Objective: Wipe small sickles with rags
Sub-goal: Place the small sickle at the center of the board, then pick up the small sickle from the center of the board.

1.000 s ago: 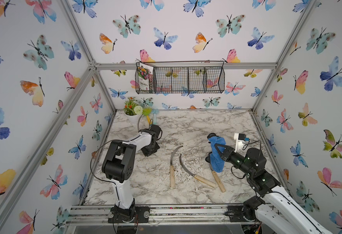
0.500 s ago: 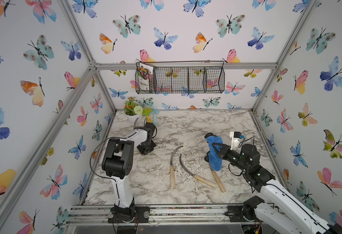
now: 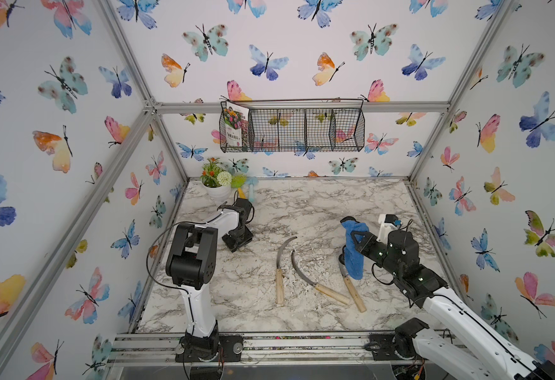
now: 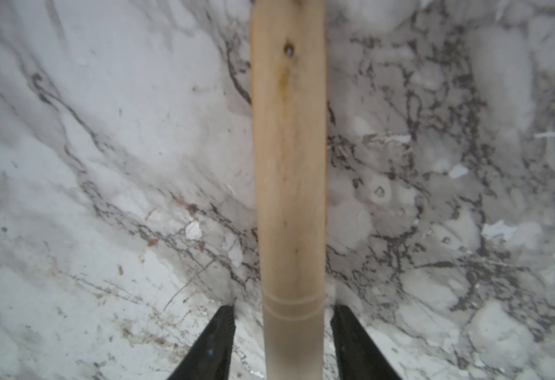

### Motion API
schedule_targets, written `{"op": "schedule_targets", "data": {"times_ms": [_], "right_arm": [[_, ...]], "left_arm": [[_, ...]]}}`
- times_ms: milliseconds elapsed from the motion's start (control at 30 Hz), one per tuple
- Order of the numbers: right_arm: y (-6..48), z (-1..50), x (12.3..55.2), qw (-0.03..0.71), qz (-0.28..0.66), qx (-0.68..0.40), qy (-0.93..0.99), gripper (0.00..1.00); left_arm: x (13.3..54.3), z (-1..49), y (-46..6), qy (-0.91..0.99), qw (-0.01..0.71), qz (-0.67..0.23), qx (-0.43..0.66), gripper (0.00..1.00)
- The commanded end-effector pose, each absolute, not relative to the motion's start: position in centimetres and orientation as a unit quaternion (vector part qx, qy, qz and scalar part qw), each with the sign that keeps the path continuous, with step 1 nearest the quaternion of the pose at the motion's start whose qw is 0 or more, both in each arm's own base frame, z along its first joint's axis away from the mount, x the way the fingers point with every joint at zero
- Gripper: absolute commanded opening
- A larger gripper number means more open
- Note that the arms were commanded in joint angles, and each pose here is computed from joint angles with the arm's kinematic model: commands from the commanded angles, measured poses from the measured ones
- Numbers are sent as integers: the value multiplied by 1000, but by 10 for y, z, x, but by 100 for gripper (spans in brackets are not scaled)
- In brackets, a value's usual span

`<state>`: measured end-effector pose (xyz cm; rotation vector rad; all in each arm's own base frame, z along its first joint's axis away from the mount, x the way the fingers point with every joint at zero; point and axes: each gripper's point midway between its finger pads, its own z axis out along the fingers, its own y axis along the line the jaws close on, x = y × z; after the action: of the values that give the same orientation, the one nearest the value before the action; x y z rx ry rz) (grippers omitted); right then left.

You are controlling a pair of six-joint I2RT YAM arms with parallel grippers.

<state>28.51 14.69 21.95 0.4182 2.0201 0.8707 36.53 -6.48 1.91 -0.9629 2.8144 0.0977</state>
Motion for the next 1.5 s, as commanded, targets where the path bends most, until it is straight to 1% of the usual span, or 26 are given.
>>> {"op": "schedule_targets", "data": {"times_ms": [0,33,67,133,200,300,367,467,500,533,567,600,633,667,700,900,967,1067,1200,1233,1267,1300,1333,1400,1433,1467], "right_arm": [[113,223,286,441,296,267,804,1],[106,222,282,434,280,287,807,1],[102,226,280,436,266,281,813,1],[115,256,284,476,270,187,816,1],[121,267,282,482,273,151,819,1],[139,280,279,502,315,92,800,2],[136,281,276,514,316,93,792,2],[110,281,272,540,279,133,783,3],[105,283,270,548,276,139,777,3],[97,287,268,563,269,149,767,3],[92,290,266,574,265,155,759,3],[87,290,265,580,258,165,755,3],[83,290,265,583,252,174,752,3],[80,290,267,582,245,179,754,4],[83,290,269,581,246,174,756,4],[114,248,303,509,221,150,818,3],[126,240,308,493,229,130,830,3],[132,237,310,505,245,113,820,3],[112,226,309,522,219,158,809,3],[110,222,309,516,210,164,814,3],[111,221,310,510,206,163,819,3],[112,220,310,505,204,159,823,3],[114,218,309,496,201,153,830,3],[117,216,307,488,198,136,839,2],[122,216,306,490,213,123,836,2],[124,216,305,496,222,119,831,3]], "left_arm": [[359,33,-54,938,104,47,-328,58],[360,41,-56,938,117,35,-324,59],[362,51,-62,940,135,8,-314,59],[365,70,-76,940,166,-53,-294,57],[369,97,-92,933,212,-116,-267,53],[365,134,-107,913,286,-168,-237,46],[358,158,-115,892,337,-204,-220,39],[338,197,-131,838,433,-293,-157,42],[330,203,-130,823,451,-311,-151,49],[320,208,-129,811,465,-325,-144,86],[310,212,-129,803,473,-335,-135,96],[303,213,-127,800,477,-340,-132,99],[296,213,-125,801,477,-337,-129,93],[290,212,-121,804,478,-330,-127,81],[286,210,-121,804,478,-330,-124,79],[263,178,-136,843,422,-321,-95,80],[256,163,-144,856,402,-311,-93,77],[243,148,-164,865,389,-308,-75,80],[234,142,-176,877,385,-278,-78,80],[237,146,-180,874,391,-280,-67,73],[240,148,-184,870,403,-281,-49,62],[243,147,-182,867,414,-273,-46,57],[246,145,-176,864,426,-262,-55,53],[247,138,-168,858,437,-258,-77,52],[244,136,-171,858,435,-266,-64,64],[240,134,-175,860,428,-273,-51,94]]}}
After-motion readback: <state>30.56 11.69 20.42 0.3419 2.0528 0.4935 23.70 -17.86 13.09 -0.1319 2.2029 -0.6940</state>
